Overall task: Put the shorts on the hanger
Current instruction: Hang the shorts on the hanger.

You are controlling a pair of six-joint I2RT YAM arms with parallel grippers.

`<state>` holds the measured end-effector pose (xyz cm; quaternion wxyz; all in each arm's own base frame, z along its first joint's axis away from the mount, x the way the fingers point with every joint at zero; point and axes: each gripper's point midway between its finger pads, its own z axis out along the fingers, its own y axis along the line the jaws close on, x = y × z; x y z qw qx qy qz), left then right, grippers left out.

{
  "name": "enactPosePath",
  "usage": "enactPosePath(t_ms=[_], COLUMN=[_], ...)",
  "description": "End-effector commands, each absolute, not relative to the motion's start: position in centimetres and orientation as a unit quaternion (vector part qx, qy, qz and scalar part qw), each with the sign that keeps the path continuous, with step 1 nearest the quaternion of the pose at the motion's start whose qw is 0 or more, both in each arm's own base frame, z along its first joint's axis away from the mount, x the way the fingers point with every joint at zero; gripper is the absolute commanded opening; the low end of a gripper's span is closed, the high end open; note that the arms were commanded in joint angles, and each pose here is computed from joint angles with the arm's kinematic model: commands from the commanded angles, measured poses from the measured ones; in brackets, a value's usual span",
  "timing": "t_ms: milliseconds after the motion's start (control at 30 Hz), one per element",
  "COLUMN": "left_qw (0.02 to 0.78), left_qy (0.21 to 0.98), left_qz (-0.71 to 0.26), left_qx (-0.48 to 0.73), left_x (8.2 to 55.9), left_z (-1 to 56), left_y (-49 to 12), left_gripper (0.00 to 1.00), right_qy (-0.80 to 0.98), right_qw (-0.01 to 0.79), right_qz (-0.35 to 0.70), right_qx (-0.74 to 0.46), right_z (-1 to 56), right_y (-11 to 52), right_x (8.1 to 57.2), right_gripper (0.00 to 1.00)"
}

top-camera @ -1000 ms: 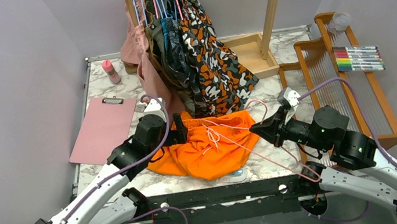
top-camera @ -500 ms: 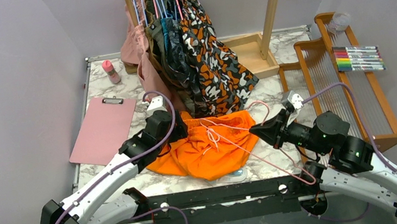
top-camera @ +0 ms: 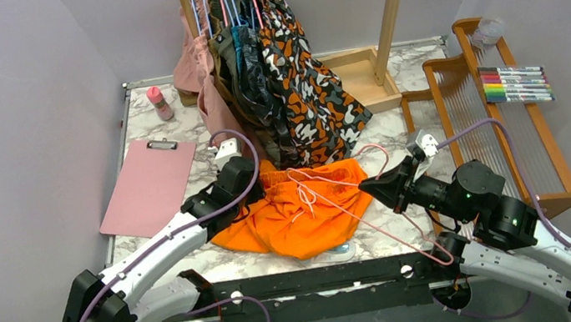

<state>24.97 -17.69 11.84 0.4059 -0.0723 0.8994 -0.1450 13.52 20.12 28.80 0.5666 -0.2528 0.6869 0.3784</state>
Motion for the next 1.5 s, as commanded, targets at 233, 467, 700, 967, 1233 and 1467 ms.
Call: enactPosePath(t_ms=[233,467,700,967,1233,1467], left_qw=[0.41,0.406,0.415,0.444,0.403,0.413], left_qy=[0.899,0.901,0.898,0.882,0.889,0.881], left_qz=[-0.129,-0.134,-0.135,-0.161,-0.215,-0.227], left_qx=[-0.084,-0.077,-0.06,0.001,0.023,0.035], left_x=[26.2,26.3,25.8,23.7,21.4,21.5], left_z=[11.0,10.4,11.8,19.0,18.1,19.6], left_y=[-17.8,-18.3,-17.8,-16.7,-18.1,-18.6], left_gripper=[0.41,0.32,0.0,0.0,0.0,0.0], right_qy=[0.676,0.676,0.671,0.639,0.621,0.609], right_qw=[0.574,0.57,0.578,0.6,0.55,0.557], right_qz=[0.392,0.395,0.389,0.353,0.379,0.379], right_qx=[-0.246,-0.248,-0.251,-0.327,-0.41,-0.419], right_z=[29.5,29.4,30.0,34.4,32.6,31.9], right_y=[20.5,20.5,20.3,21.3,25.3,27.1], right_x=[13.5,13.3,13.4,13.9,13.3,14.4], right_gripper=[0.01,0.01,0.01,0.01,0.01,0.01])
